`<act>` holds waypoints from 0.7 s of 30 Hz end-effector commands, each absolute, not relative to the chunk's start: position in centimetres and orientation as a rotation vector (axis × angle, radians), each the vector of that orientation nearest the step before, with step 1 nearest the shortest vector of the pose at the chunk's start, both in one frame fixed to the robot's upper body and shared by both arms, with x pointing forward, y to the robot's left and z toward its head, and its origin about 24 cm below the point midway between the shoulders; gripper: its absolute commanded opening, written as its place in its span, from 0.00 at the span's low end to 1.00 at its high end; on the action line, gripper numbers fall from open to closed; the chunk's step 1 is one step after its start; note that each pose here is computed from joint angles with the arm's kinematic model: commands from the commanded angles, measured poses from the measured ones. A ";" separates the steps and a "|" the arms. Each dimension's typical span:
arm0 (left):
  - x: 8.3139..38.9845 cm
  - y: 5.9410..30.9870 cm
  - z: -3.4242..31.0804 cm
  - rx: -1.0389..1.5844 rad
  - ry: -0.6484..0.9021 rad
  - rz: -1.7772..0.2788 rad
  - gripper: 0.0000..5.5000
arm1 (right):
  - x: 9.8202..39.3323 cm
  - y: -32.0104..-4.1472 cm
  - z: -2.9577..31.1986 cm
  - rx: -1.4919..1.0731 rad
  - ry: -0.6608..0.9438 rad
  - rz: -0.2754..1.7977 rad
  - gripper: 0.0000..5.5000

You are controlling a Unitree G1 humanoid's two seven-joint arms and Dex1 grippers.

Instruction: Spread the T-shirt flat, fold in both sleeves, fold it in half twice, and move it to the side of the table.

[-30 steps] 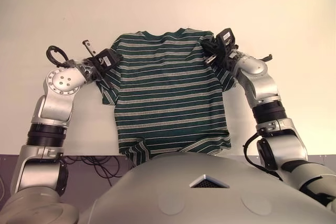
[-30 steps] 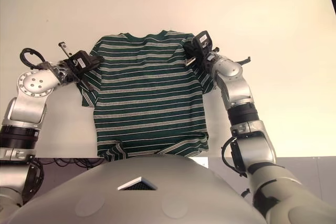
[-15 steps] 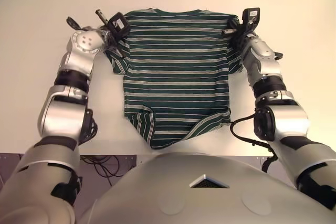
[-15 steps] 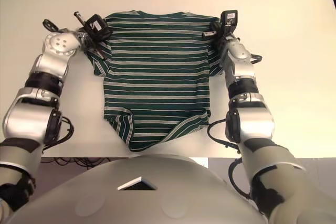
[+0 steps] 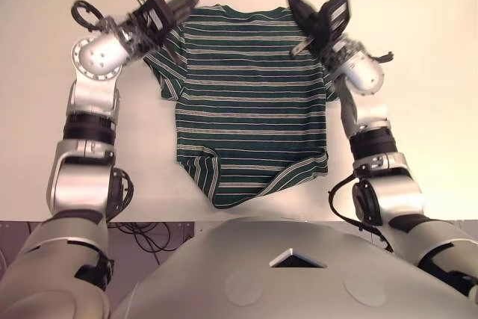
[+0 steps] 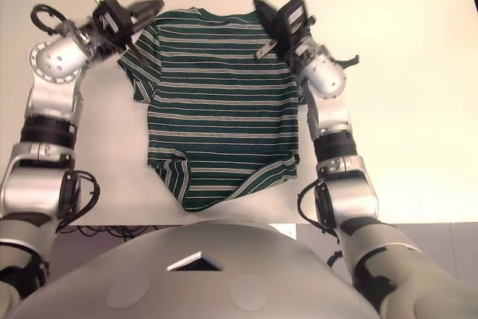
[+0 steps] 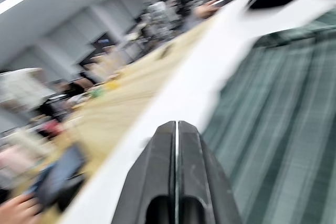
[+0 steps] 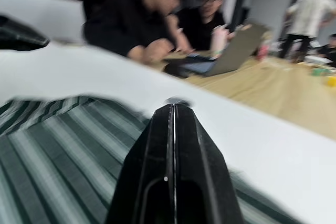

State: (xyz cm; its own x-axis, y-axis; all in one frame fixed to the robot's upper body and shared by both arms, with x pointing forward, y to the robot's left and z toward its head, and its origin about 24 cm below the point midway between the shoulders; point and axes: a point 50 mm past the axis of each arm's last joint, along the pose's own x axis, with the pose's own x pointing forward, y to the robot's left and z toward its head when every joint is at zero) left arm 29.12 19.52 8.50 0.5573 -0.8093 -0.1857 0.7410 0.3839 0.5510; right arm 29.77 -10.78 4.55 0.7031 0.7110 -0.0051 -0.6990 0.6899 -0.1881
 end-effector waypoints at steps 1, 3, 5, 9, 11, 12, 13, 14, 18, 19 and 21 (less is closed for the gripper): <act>24.1 18.1 7.5 0.585 0.049 -1.359 0.00 | 26.5 -9.3 1.2 -0.312 0.116 1.012 0.00; 22.5 17.9 6.9 0.577 0.175 -1.498 0.00 | 26.5 -8.9 -0.2 -0.320 0.205 1.018 0.00; 21.3 18.0 6.7 0.568 0.291 -1.618 0.00 | 26.8 -8.8 -1.3 -0.342 0.289 1.009 0.00; 20.4 17.4 7.5 0.425 0.398 -1.774 0.00 | 27.0 -9.5 -4.1 -0.481 0.436 0.952 0.00; 20.3 17.5 7.3 0.386 0.451 -1.800 0.00 | 26.8 -9.9 -5.3 -0.561 0.489 0.931 0.00; 20.2 17.7 7.0 0.386 0.489 -1.796 0.00 | 26.6 -10.0 -5.7 -0.585 0.506 0.931 0.00; 20.2 18.1 6.4 0.398 0.541 -1.787 0.00 | 26.5 -10.0 -6.0 -0.593 0.516 0.933 0.00; 20.1 18.6 5.9 0.422 0.586 -1.775 0.00 | 26.4 -10.0 -6.1 -0.597 0.519 0.935 0.00; 19.2 21.3 4.5 0.474 0.745 -1.754 0.00 | 26.4 -9.9 -6.4 -0.603 0.524 0.936 0.00; 18.7 22.0 4.6 0.467 0.770 -1.755 0.00 | 26.4 -9.9 -6.5 -0.608 0.528 0.935 0.00; 18.0 22.7 5.0 0.446 0.750 -1.749 0.00 | 26.3 -9.9 -6.7 -0.608 0.531 0.939 0.00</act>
